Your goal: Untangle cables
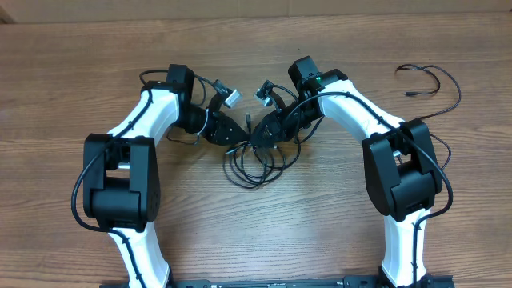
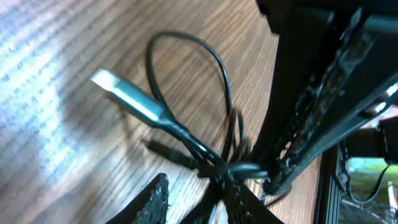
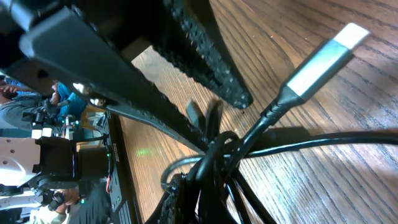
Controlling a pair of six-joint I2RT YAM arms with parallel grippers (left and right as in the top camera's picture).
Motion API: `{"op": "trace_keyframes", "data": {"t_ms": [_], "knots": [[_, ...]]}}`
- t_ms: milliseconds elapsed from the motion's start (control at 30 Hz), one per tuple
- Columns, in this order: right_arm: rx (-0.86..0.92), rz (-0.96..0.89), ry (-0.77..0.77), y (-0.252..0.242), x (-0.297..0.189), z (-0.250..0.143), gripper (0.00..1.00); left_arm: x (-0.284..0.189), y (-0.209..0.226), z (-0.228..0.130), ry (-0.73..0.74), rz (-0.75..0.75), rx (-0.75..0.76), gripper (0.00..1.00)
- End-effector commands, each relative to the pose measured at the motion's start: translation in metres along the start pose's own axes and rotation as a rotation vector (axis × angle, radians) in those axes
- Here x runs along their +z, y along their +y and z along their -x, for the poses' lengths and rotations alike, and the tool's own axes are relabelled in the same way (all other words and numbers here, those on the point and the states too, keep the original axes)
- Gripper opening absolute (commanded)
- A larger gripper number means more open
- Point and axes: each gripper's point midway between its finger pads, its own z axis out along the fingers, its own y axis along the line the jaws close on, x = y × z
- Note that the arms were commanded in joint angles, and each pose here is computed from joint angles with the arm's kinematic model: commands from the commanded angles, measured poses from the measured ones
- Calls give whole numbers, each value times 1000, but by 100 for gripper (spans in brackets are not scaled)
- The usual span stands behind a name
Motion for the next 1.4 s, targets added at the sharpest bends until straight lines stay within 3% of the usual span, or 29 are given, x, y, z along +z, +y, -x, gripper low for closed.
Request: {"op": "trace_keyframes", "data": {"t_ms": [0,133,400,567,800,1033,1067,1133,1200,1367], "knots": [[-92,109,-53,36,-6,16,4,8,-17,-1,37,-10,98,30],[-113,198,-75,52,-8,18,4,7,-4,-6,74,62,53,27],[-95,223,-72,56,-9,16,4,-16,67,-19,98,472,-313,18],[-91,244,-75,60,-10,16,4,-25,99,-41,97,669,-444,18],[-97,244,-77,60,-10,17,4,-25,91,-50,108,599,-484,17],[-95,295,-90,68,-12,18,4,-48,39,-2,-53,150,-256,25],[-99,290,-90,67,-12,19,8,-53,38,1,-79,129,-261,27],[-114,207,-77,53,-8,18,31,-68,48,0,-119,134,-295,30],[-116,63,-45,29,-4,16,37,-84,67,-10,-132,196,-369,34],[-124,30,-41,26,1,18,49,-97,91,-30,-108,319,-539,33]]}}
